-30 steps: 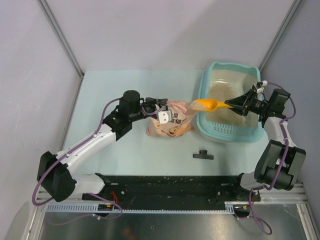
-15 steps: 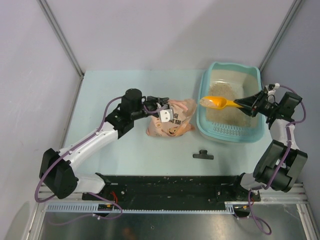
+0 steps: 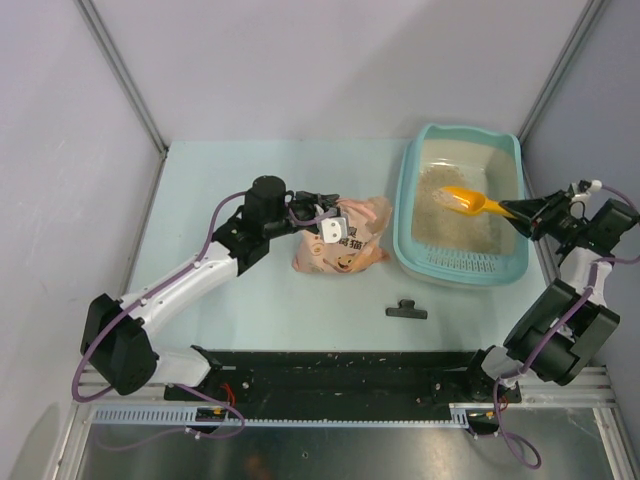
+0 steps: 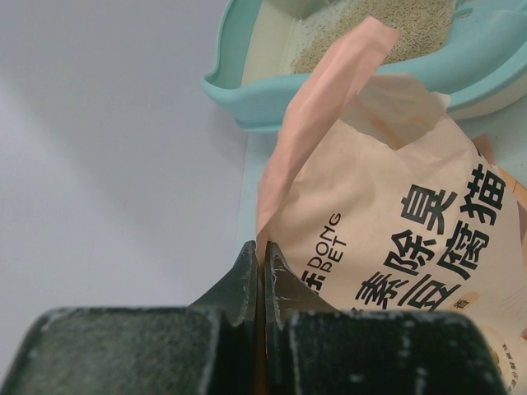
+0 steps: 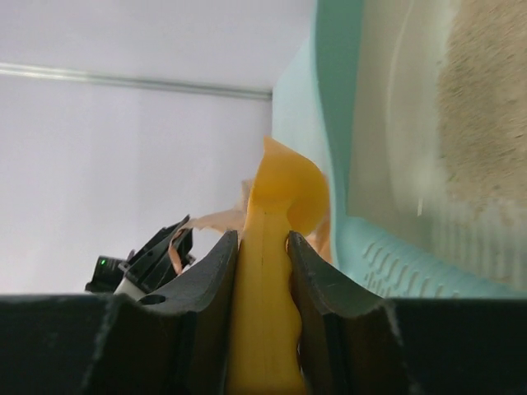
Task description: Fill the litter box with clean litter
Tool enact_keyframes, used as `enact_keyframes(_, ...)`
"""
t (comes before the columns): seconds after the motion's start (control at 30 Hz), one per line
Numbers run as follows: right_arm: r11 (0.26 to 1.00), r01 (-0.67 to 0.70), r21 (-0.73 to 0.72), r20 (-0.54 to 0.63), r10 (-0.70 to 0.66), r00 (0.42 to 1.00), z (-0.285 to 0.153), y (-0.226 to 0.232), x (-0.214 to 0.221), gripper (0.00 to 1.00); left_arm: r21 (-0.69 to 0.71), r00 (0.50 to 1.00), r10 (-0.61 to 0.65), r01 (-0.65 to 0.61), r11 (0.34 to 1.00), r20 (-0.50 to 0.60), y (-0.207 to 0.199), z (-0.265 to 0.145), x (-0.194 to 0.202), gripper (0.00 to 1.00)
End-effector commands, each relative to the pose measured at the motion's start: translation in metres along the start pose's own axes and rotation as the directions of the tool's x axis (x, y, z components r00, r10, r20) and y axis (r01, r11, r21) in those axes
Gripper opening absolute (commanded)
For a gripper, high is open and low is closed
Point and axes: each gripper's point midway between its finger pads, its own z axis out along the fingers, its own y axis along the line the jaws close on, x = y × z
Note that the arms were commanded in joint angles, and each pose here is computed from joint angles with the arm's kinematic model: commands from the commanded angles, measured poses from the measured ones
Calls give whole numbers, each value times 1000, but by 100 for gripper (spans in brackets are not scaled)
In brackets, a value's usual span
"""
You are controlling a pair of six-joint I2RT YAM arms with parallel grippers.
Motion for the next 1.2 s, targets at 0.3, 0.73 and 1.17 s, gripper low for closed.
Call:
enact_keyframes(0.3, 890, 250, 382, 347, -389, 853, -31, -4, -59, 0, -163, 985, 130, -110, 981, 115, 54, -13, -45, 0)
enact_keyframes(0.73, 717, 275, 640, 375, -604, 703, -32, -19, -112, 0, -165, 987, 122, -104, 981, 104, 45, -24, -43, 0)
enact_keyframes(1.17, 6, 663, 749, -119, -983, 143, 66, 39, -138, 0, -188, 989, 107, -86, 978, 102, 41, -40, -46, 0)
